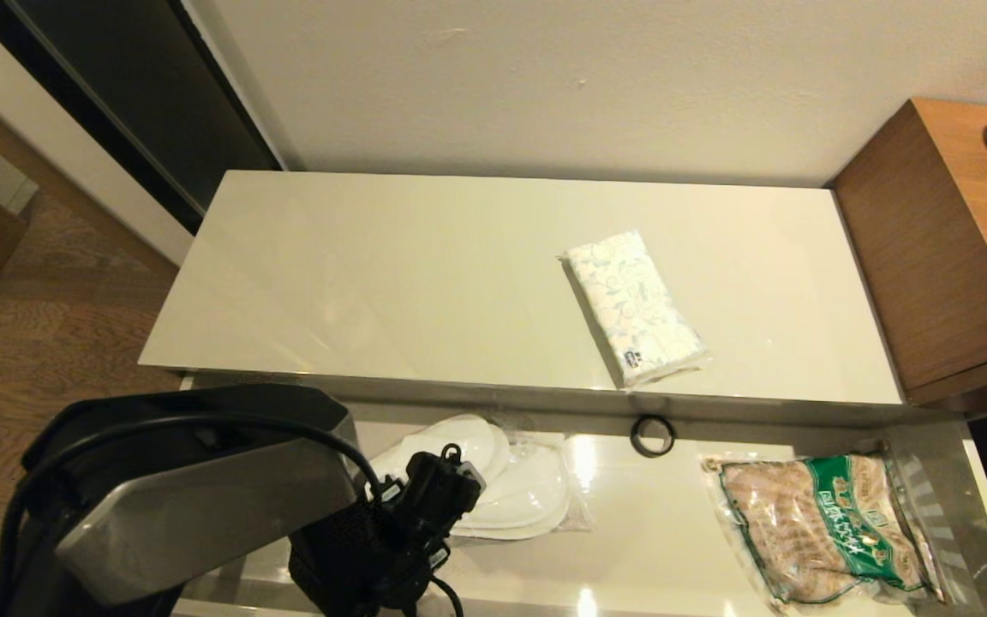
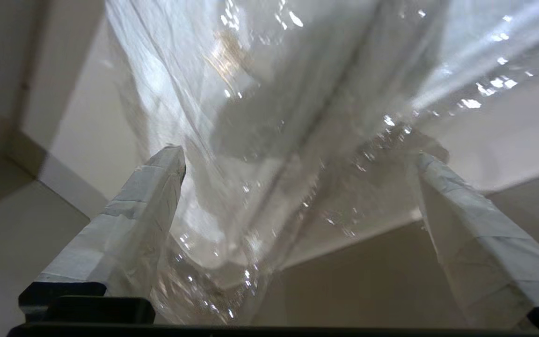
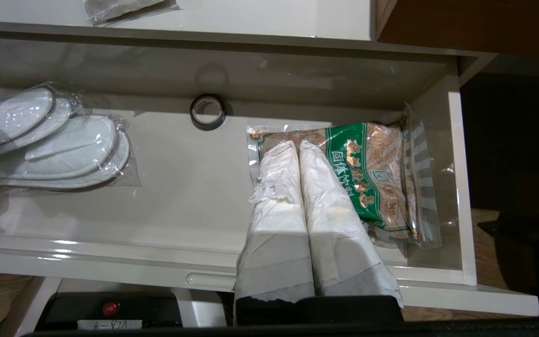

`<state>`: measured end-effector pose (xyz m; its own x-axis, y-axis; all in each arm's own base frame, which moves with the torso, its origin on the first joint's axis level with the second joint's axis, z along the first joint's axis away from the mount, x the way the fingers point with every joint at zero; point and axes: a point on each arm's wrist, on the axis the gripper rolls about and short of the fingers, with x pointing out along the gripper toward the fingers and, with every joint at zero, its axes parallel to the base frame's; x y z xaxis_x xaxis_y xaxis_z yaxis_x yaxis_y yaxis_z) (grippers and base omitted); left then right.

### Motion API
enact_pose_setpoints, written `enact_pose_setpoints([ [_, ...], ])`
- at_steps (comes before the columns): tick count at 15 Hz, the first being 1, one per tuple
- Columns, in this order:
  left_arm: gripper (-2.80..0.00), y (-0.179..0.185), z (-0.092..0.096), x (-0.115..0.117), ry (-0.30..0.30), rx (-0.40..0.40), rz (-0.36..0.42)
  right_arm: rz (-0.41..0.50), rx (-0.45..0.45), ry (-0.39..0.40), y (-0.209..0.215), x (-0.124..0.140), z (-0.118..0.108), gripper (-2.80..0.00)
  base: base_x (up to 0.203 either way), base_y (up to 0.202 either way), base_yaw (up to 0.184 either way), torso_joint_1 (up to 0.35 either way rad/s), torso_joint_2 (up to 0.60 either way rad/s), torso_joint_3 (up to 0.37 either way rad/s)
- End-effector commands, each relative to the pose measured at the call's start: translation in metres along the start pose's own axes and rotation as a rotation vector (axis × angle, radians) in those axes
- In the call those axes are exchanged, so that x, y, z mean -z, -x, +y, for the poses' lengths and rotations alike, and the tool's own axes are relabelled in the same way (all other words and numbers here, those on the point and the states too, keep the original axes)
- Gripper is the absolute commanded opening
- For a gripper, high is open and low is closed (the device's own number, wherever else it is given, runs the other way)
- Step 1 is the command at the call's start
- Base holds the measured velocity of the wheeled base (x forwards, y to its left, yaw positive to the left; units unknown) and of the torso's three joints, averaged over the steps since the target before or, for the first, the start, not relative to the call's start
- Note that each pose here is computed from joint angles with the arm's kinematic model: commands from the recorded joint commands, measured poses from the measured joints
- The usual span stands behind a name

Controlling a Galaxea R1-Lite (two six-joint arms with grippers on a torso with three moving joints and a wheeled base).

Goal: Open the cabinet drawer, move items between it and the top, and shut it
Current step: Take out the disposable slippers from the drawer

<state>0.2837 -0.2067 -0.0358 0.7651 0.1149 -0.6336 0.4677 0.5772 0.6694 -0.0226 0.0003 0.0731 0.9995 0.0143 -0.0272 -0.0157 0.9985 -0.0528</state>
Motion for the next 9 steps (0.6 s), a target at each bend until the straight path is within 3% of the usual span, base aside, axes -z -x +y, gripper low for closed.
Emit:
enact_pose_setpoints([
  [1, 0.0, -0.003, -0.003, 0.002, -0.014, -0.007, -0.001, 0.003, -0.003, 0.0, 0.0, 0.0, 0.0, -2.8, 0.0, 0.0, 0.0, 0.0, 0.0, 0.0],
  [9, 0.0, -0.016, -0.007, -0.003, -0.051, -0.049, -0.066, 0.003, -0.002, 0.0, 0.0, 0.0, 0.0, -2.8, 0.0, 0.0, 0.0, 0.0, 0.0, 0.0],
])
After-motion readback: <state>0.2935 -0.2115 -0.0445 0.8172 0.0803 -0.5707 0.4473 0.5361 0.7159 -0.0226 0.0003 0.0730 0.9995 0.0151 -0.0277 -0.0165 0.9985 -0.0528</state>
